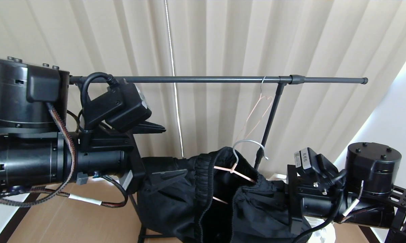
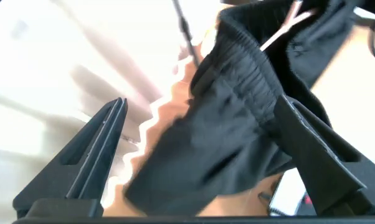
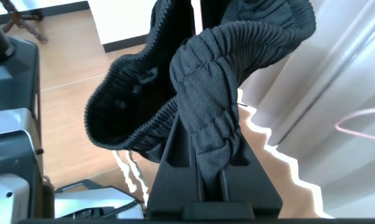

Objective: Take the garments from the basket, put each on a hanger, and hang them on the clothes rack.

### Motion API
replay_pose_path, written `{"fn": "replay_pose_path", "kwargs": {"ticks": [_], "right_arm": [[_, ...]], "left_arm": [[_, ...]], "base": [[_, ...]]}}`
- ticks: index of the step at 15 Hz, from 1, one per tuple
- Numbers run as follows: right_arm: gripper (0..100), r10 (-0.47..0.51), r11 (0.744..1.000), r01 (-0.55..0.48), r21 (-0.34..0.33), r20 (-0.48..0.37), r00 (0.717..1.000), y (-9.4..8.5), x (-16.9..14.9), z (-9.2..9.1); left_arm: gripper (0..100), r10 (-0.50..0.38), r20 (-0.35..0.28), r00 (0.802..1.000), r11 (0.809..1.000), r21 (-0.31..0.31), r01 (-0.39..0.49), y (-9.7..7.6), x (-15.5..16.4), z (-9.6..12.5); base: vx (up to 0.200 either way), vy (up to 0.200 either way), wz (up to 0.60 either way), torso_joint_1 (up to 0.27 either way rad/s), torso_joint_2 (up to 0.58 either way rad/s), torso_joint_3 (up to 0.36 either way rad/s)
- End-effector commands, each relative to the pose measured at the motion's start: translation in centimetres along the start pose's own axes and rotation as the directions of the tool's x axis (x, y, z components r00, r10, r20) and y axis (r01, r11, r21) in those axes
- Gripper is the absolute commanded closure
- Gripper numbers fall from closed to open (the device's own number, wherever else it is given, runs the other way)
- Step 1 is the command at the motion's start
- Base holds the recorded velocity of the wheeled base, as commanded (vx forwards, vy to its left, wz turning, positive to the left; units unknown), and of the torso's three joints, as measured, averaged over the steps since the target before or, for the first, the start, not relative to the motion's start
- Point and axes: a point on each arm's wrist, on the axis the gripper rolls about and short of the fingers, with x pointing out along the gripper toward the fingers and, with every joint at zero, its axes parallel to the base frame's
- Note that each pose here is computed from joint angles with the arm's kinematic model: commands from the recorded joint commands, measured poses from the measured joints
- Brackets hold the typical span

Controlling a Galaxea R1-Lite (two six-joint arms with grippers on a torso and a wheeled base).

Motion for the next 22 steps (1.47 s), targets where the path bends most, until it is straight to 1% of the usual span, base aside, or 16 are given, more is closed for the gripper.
{"fn": "replay_pose_path", "kwargs": {"ticks": [1,2,4,5,6,7,8,9,11,13,14,17,19,22], "right_arm": [[100,0.007,1.0,-0.007,-0.003,-0.002,1.0,-0.4,0.8,0.1],[100,0.005,1.0,-0.005,-0.022,0.008,1.0,-1.0,1.3,0.5],[100,0.003,1.0,-0.003,-0.028,0.009,1.0,-1.1,1.4,0.6],[100,0.004,0.999,-0.004,-0.04,-0.002,1.0,-1.3,1.5,0.7],[100,0.006,0.999,-0.006,-0.051,-0.014,1.0,-1.5,1.6,0.9],[100,0.006,0.999,-0.007,-0.052,-0.017,1.0,-1.5,1.7,0.9],[100,0.01,0.998,-0.012,-0.055,-0.033,0.999,-1.5,1.7,1.0],[100,0.012,0.998,-0.014,-0.059,-0.034,0.999,-1.5,1.7,1.0],[100,0.013,0.998,-0.015,-0.066,-0.028,1.0,-1.6,1.9,1.2],[100,0.015,0.997,-0.017,-0.07,-0.023,1.0,-1.6,2.1,1.4],[100,0.015,0.997,-0.017,-0.07,-0.023,1.0,-1.7,2.2,1.4],[100,0.024,0.997,-0.026,-0.073,-0.023,0.999,-1.5,2.3,1.4],[100,0.028,0.997,-0.029,-0.071,-0.025,0.999,-1.4,2.3,1.4],[100,0.034,0.997,-0.036,-0.075,-0.021,0.999,-1.1,2.4,1.5]], "left_arm": [[0,-0.017,-0.007,1.0,1.0,-0.014,0.017,1.5,0.1,-0.1],[0,-0.054,-0.021,0.998,0.999,-0.002,0.054,2.1,-0.5,-0.7],[0,-0.071,-0.041,0.997,0.997,0.037,0.073,2.6,-0.9,-1.6],[0,-0.076,-0.054,0.996,0.993,0.088,0.081,3.0,-1.0,-2.1],[0,-0.077,-0.059,0.995,0.985,0.149,0.085,3.1,-0.9,-2.2],[0,-0.078,-0.061,0.995,0.983,0.161,0.087,3.2,-0.8,-2.3],[0,-0.087,-0.063,0.994,0.972,0.215,0.099,3.5,-0.2,-2.2],[0,-0.101,-0.059,0.993,0.97,0.217,0.111,3.8,0.4,-2.2],[0,-0.138,-0.074,0.988,0.966,0.21,0.151,3.9,1.9,-2.8],[0,-0.179,-0.092,0.979,0.958,0.212,0.195,3.6,3.4,-3.3],[0,-0.201,-0.091,0.975,0.953,0.213,0.216,3.4,4.0,-3.2],[0,-0.27,-0.041,0.962,0.938,0.216,0.273,3.4,5.1,-2.7],[0,-0.278,-0.033,0.96,0.936,0.217,0.279,3.6,5.9,-2.3],[0,-0.314,-0.023,0.949,0.934,0.17,0.313,3.6,7.6,-2.1]], "base": [[0.0,0.0,0.0,0.0,0.0,0.0],[0.0,0.0,0.0,0.0,0.0,0.0],[0.0,0.0,0.0,0.0,0.0,0.0],[0.0,0.0,0.0,0.0,0.0,0.0],[0.0,0.0,0.0,0.0,0.0,0.0],[0.0,0.0,0.0,0.0,0.0,0.0],[0.0,0.0,0.0,0.0,0.0,0.0],[0.0,0.0,0.0,0.0,0.0,0.0],[0.0,0.0,0.0,0.0,0.0,0.0],[0.0,0.0,0.0,0.0,0.0,0.0],[0.0,0.0,0.0,0.0,0.0,0.0],[0.0,0.0,0.0,0.0,0.0,0.0],[0.0,0.0,0.0,0.0,0.0,0.0],[0.0,0.0,0.0,0.0,0.0,0.0]]}}
